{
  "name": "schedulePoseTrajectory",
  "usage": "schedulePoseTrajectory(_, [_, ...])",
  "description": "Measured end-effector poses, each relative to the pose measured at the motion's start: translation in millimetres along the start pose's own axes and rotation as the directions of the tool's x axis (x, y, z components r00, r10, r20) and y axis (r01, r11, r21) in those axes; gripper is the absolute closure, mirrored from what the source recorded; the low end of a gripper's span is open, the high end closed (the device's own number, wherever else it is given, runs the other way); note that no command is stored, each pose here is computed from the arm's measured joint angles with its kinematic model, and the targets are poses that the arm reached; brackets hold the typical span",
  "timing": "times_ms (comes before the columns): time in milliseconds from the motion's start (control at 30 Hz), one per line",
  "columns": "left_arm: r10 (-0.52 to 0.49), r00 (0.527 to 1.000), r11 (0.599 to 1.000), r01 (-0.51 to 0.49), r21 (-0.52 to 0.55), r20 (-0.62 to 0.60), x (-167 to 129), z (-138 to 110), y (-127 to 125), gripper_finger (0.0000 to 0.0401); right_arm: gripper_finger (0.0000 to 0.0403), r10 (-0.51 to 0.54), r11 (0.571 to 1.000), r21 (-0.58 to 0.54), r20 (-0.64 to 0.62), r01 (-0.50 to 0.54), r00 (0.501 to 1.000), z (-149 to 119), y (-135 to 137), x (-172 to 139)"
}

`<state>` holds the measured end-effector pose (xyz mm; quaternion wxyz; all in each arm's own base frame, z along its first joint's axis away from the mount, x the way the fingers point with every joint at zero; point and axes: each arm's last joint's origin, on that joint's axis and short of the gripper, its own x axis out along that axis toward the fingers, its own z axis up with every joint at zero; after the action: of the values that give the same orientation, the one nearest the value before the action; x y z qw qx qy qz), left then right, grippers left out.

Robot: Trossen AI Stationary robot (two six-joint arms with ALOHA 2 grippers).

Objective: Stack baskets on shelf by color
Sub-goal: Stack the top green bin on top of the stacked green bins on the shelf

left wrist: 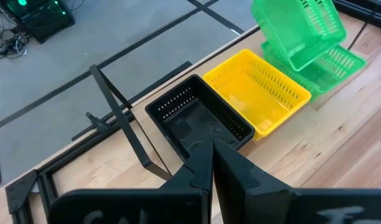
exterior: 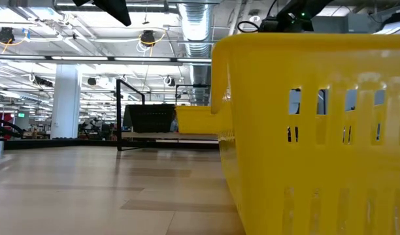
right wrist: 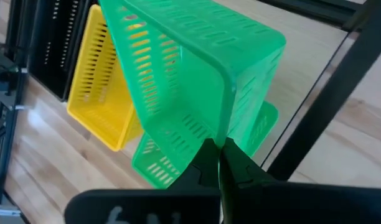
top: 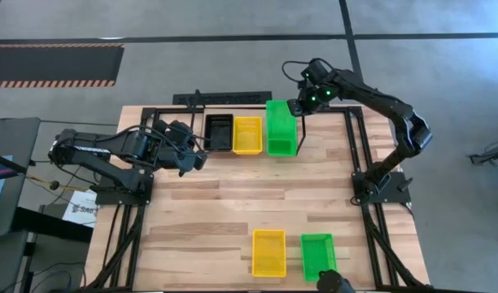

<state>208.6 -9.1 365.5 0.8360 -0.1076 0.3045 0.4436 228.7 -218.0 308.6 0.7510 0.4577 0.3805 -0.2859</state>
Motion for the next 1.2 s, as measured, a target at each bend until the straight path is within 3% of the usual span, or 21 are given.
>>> schedulePoseTrajectory(467, [0.000, 1.000, 1.000, 0.000, -0.002, 0.000, 0.0, 0.0, 0.0, 0.0401, 0.0403, 0.008, 0.998, -0.062, -0.030, -0.010, 1.000, -5.8, 25.6, -15.9])
schedulePoseTrajectory(833, [0.000, 1.000, 1.000, 0.000, 0.020, 0.000, 0.0, 0.0, 0.0, 0.0401, 0.0403, -0.112, 0.994, 0.000, -0.074, 0.112, 0.991, -21.2, 32.0, -8.2])
schedulePoseTrajectory(1200, [-0.020, 1.000, 0.998, 0.021, 0.064, -0.021, 0.0, -0.6, -0.6, 0.0401, 0.0403, -0.105, 0.994, 0.003, -0.004, 0.105, 0.994, -18.9, 40.2, -5.6])
